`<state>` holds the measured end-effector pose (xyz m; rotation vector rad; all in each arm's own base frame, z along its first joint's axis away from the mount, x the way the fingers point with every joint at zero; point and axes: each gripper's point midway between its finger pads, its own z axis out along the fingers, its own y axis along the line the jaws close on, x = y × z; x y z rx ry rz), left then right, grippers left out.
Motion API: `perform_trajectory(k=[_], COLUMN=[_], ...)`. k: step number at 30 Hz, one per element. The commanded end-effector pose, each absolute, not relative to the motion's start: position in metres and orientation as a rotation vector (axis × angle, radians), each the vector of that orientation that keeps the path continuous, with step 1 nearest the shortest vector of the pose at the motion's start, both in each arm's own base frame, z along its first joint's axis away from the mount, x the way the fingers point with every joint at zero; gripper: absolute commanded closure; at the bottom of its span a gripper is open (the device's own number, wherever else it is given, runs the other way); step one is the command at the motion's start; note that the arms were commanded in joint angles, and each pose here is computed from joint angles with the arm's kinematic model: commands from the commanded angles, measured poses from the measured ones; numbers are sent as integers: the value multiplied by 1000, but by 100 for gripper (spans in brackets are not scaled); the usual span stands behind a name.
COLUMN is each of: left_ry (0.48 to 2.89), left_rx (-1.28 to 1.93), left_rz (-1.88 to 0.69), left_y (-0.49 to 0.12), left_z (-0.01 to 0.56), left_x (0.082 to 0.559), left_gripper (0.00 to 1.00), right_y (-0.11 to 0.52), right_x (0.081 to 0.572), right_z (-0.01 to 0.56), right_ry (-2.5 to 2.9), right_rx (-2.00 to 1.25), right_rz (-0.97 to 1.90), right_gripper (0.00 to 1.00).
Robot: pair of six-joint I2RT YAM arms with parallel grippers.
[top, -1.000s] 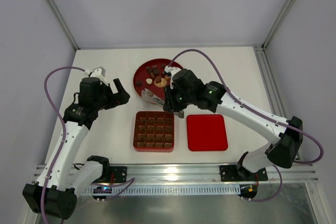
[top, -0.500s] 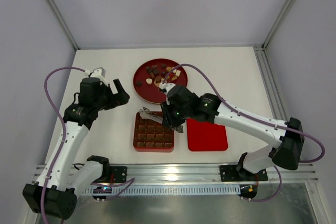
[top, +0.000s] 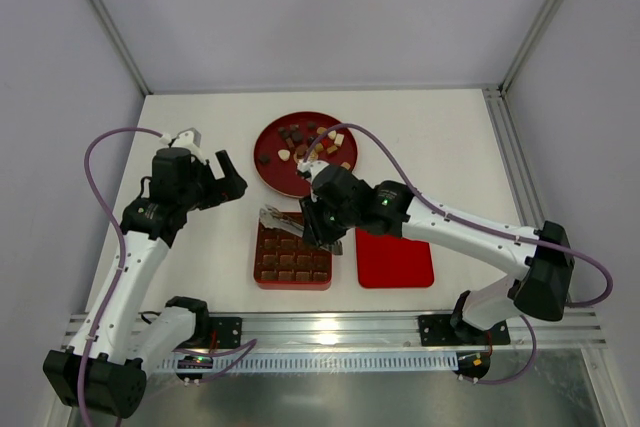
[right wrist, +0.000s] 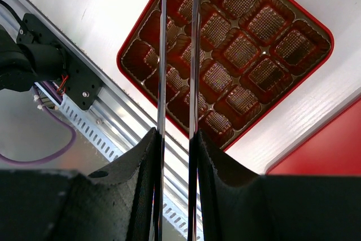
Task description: Pack the chocolate
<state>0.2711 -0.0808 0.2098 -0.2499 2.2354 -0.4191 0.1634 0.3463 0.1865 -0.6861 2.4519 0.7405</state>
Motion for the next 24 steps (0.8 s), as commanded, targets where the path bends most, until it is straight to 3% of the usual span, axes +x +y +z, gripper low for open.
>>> perform_trajectory(k=[1, 24], left_ry=[2214, 2213], left_rx=[-230, -226], left_rz=[-412, -416], left_y=[-79, -80], left_z=[215, 216], left_x=[271, 271], left_gripper=[0, 0], right_y=[359, 358], right_x=[169, 172], right_z=[193, 178], right_ry=[2403, 2424], right_rx=[-668, -662], right_rz=[773, 734], right_gripper=[70, 69])
